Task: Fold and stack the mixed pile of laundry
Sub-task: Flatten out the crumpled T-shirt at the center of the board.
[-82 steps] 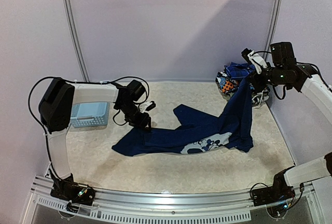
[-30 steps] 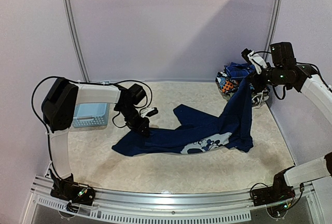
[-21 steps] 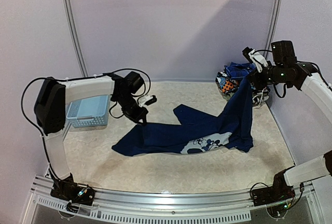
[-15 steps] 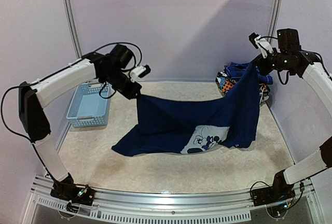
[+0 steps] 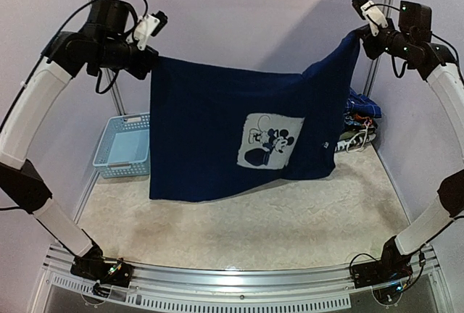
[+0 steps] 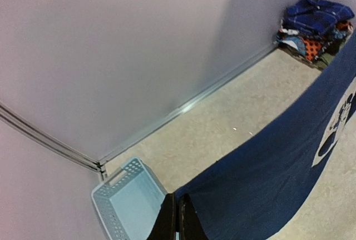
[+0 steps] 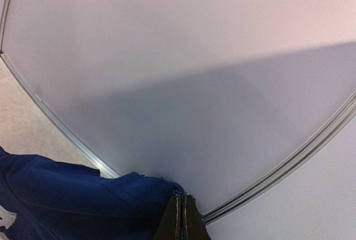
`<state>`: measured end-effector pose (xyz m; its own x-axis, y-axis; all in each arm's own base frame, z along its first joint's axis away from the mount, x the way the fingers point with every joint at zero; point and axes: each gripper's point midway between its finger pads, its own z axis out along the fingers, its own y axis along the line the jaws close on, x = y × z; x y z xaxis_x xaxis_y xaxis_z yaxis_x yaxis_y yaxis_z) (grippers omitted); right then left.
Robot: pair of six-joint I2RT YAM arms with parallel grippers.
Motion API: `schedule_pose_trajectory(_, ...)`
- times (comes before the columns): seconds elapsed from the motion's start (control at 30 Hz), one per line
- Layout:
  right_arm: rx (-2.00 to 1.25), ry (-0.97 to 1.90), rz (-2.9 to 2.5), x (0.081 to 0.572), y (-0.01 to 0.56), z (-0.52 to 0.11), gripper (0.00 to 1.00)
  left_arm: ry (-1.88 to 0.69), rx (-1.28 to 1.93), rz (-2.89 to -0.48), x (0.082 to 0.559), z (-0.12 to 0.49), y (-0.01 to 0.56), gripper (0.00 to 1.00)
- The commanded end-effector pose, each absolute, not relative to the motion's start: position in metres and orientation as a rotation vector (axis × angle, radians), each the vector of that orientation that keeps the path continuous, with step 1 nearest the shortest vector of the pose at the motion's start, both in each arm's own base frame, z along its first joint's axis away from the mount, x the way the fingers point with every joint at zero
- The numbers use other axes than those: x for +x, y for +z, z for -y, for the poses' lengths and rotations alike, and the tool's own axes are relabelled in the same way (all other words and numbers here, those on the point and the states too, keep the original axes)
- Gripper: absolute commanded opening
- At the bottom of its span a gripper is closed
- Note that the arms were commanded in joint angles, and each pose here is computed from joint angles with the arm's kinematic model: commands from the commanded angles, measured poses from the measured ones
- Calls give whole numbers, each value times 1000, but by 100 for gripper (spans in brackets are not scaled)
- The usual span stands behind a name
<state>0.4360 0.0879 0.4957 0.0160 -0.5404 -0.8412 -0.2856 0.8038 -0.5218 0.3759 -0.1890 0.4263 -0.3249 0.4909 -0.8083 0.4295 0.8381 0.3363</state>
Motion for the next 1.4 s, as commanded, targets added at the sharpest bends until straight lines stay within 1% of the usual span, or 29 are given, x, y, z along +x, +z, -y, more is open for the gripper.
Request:
schedule_pose_trajectory(0.0,-645,-296,-1419,432,553,-83,0,192,546,-1850,360,148,487,0)
schedule_pose_trajectory(0.2,-628,-284,-1290,401,605,-85,0,64,512,-1674,327,149,545,0)
schedule_pose_trajectory(0.37,-676,-222,-1232,364,627,-94,0,2,560,-1554,285,159,581,0)
schedule_pose_trajectory(0.6,-736,-186,-1106,273,662,-97,0,-171,647,-1482,222,168,600,0)
schedule_pose_trajectory(0.83,-759,-184,-900,161,697,-94,0,-372,688,-1389,165,152,617,0)
schedule_pose_trajectory(0.97,-748,-188,-791,113,713,-91,0,-456,699,-1334,144,144,630,0)
schedule_pose_trajectory(1.07,-726,-186,-717,87,727,-89,0,-476,723,-1313,138,146,635,0)
schedule_pose_trajectory(1.17,-710,-182,-671,79,740,-89,0,-455,719,-1304,142,148,640,0)
schedule_pose_trajectory(1.23,-707,-180,-681,92,743,-90,0,-386,674,-1307,153,142,644,0)
schedule_pose_trajectory(1.3,-732,-170,-737,124,734,-95,0,-258,622,-1355,173,135,636,0)
schedule_pose_trajectory(1.37,-786,-155,-833,165,711,-104,0,-121,623,-1438,200,142,611,0)
